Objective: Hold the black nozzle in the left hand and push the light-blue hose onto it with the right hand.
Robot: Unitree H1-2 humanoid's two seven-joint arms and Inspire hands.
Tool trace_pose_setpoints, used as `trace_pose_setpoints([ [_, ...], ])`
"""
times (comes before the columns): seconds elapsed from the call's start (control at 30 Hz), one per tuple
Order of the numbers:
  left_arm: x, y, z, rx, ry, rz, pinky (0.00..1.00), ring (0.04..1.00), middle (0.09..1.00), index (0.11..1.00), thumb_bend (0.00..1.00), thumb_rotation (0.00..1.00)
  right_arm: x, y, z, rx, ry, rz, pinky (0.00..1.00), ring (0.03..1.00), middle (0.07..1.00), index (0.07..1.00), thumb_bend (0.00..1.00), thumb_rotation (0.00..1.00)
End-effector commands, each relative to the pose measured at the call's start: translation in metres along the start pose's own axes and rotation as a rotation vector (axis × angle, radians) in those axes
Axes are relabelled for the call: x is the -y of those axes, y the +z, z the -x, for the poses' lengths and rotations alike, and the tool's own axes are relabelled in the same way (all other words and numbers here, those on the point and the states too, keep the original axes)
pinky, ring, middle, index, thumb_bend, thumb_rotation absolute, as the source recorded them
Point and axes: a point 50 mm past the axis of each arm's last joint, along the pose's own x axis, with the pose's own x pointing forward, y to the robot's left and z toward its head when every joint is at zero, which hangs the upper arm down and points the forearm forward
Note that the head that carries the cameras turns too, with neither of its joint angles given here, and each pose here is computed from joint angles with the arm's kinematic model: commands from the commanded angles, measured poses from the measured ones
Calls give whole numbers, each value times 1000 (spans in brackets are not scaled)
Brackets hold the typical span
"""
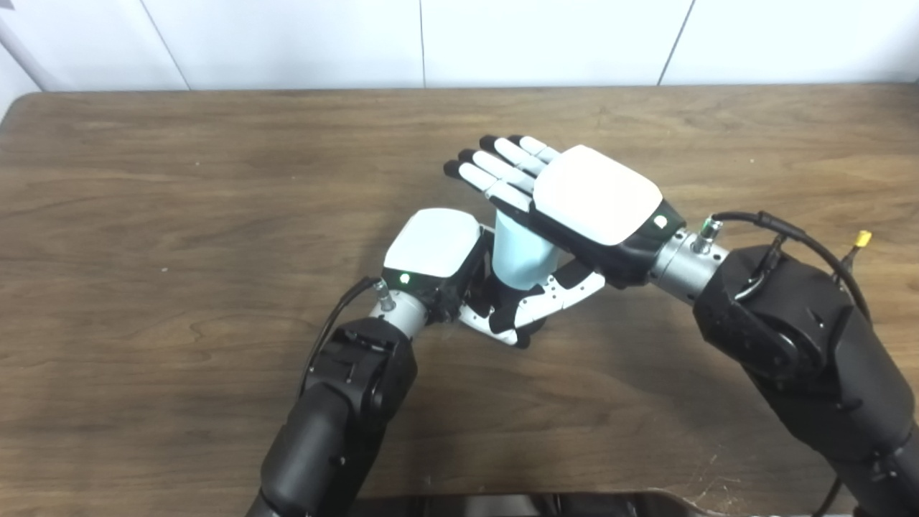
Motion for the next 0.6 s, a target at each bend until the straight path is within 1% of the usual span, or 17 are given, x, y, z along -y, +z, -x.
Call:
trace_pose_setpoints([
  [0.0,-3,5,2,18,-21,20,400,506,473,486,525,0,-85,-2,18,-39,491,-119,1000,1000,1000,1000,747,1000],
  [0.13,-4,5,1,15,-15,19,402,507,475,486,525,0,-68,-4,15,-19,453,-78,995,1000,1000,1000,795,1000],
  [0.23,-3,5,1,18,-13,15,401,498,476,485,525,0,-53,-4,15,-4,409,-57,984,1000,1000,1000,806,1000],
  [0.27,-3,5,1,17,-12,11,401,497,476,485,525,0,-45,-3,14,-2,395,-47,982,1000,1000,1000,806,1000],
  [0.33,-3,6,1,14,-12,7,408,503,484,484,525,0,-35,-2,14,-2,381,-37,997,1000,1000,1000,806,1000],
  [0.37,-3,6,0,14,-13,8,414,510,491,482,524,0,-25,-2,13,-3,359,-35,999,1000,1000,1000,807,1000],
  [0.43,-3,6,1,14,-14,11,415,510,508,477,523,0,-13,-2,12,-7,330,-37,1000,1000,1000,1000,803,1000],
  [0.47,-3,6,1,14,-9,16,417,511,514,474,522,0,-3,-3,11,-6,302,-37,1000,1000,1000,1000,806,1000],
  [0.57,-2,5,1,13,9,24,443,539,535,461,518,0,18,-4,10,-4,246,-29,1000,1000,1000,1000,800,1000],
])
